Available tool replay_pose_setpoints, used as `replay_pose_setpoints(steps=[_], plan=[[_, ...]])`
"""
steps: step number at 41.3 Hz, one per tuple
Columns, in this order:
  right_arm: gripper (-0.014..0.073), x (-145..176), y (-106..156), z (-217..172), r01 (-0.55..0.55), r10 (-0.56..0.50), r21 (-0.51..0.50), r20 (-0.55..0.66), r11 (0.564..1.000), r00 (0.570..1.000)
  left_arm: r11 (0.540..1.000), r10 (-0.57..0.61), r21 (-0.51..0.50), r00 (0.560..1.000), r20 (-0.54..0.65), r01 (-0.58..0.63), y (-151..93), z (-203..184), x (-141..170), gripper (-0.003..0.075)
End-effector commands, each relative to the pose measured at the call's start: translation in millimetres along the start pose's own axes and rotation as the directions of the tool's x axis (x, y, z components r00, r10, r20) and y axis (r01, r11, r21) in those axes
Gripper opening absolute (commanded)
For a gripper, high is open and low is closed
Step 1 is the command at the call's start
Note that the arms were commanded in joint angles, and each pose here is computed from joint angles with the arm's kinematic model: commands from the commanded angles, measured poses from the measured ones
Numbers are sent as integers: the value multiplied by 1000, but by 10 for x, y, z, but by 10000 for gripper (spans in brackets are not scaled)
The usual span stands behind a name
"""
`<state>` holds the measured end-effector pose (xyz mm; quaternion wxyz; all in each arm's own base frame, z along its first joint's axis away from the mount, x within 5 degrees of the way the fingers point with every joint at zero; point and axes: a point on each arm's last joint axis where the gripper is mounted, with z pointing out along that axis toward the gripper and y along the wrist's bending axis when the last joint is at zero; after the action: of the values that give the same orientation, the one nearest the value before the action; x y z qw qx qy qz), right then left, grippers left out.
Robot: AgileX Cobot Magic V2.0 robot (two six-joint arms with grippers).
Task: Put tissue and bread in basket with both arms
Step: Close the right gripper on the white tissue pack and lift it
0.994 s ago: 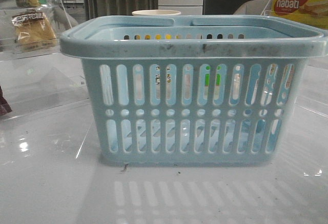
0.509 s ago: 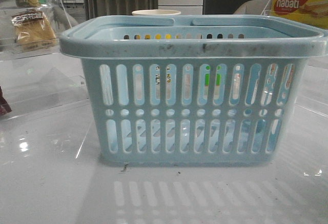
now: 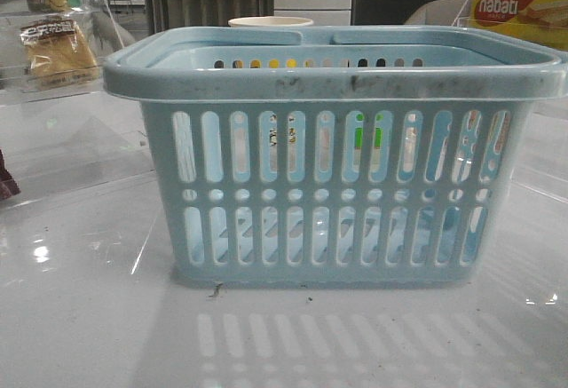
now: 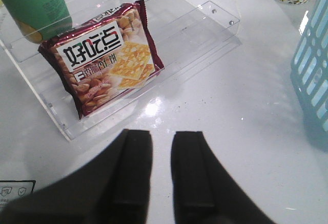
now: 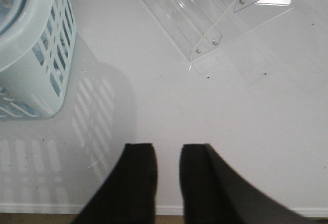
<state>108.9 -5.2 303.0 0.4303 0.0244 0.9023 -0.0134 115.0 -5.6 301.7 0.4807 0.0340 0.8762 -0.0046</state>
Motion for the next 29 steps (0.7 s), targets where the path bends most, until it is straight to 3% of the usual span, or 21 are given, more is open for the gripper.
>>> replay_pose_setpoints(steps=[1, 4, 16, 29], plan=[[487, -139, -3, 8, 14, -15, 4, 71, 1000, 997, 1000, -2, -4, 996, 94, 2, 6, -36, -149, 416], [542, -150, -2, 50, 15, -15, 3, 58, 1000, 998, 1000, -2, -4, 995, 102, 2, 6, -32, -159, 467], [545, -340, -46, 287, 5, -8, 35, 70, 999, 998, 1000, -2, -4, 993, 117, 2, 7, -33, -173, 453], [545, -822, -338, 697, -76, 75, 137, 9, 988, 997, 1000, -2, -4, 993, 116, 2, 7, -33, -171, 452]])
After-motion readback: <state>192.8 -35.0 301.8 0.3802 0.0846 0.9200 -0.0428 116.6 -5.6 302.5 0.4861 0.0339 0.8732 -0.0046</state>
